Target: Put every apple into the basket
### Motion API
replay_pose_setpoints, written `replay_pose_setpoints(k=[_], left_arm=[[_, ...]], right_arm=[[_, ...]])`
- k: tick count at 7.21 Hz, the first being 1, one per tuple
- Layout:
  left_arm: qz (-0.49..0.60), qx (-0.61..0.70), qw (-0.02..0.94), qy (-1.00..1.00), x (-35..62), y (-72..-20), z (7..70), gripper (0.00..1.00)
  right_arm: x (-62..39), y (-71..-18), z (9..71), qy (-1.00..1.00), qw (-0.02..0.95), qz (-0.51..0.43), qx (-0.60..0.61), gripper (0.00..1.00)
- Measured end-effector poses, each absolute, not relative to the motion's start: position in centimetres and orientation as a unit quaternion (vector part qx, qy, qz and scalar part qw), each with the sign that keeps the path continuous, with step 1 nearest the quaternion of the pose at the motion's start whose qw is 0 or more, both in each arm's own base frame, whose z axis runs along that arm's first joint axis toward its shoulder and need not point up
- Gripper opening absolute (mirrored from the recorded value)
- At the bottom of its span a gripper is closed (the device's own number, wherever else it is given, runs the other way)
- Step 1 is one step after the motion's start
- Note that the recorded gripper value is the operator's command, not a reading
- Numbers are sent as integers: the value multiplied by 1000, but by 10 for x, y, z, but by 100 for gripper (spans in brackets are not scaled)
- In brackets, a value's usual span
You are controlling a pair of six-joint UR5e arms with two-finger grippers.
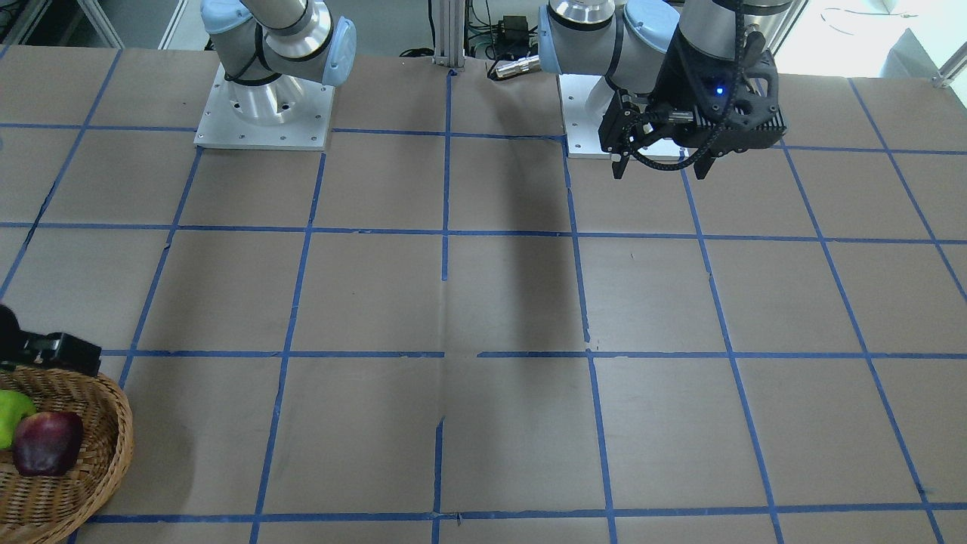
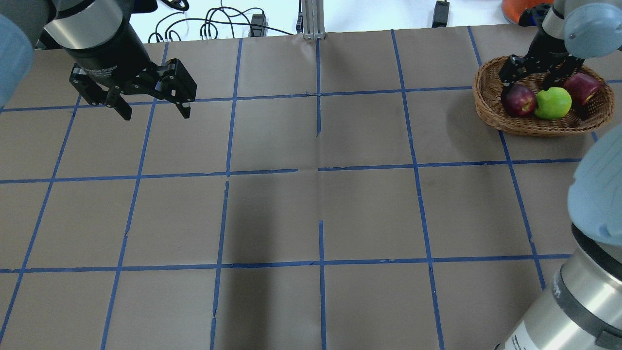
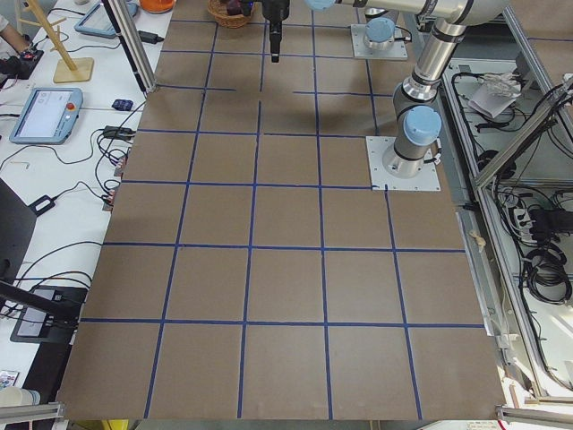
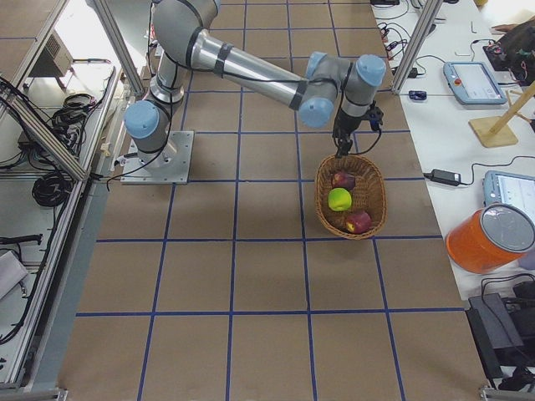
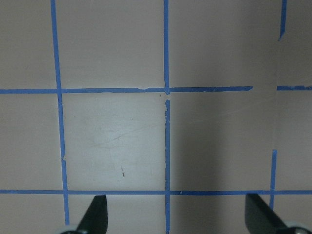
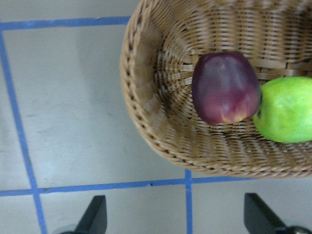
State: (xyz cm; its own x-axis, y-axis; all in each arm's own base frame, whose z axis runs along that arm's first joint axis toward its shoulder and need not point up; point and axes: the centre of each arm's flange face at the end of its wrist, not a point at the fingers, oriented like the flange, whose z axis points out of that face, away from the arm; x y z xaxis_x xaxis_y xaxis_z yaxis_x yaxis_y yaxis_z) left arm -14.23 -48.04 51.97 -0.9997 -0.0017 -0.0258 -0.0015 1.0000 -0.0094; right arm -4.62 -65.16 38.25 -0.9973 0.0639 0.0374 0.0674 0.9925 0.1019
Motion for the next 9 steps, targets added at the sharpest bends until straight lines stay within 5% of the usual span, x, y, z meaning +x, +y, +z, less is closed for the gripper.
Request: replay_pose_setpoints(k=[4, 9], left_arm=[[-12, 4, 9, 1000, -136, -481, 523, 100], [6, 29, 23, 999, -128, -491, 505, 100]], right_arm=[[95, -547, 507, -994, -1, -48, -98, 100], [147, -480, 483, -996, 0, -43, -75, 100]])
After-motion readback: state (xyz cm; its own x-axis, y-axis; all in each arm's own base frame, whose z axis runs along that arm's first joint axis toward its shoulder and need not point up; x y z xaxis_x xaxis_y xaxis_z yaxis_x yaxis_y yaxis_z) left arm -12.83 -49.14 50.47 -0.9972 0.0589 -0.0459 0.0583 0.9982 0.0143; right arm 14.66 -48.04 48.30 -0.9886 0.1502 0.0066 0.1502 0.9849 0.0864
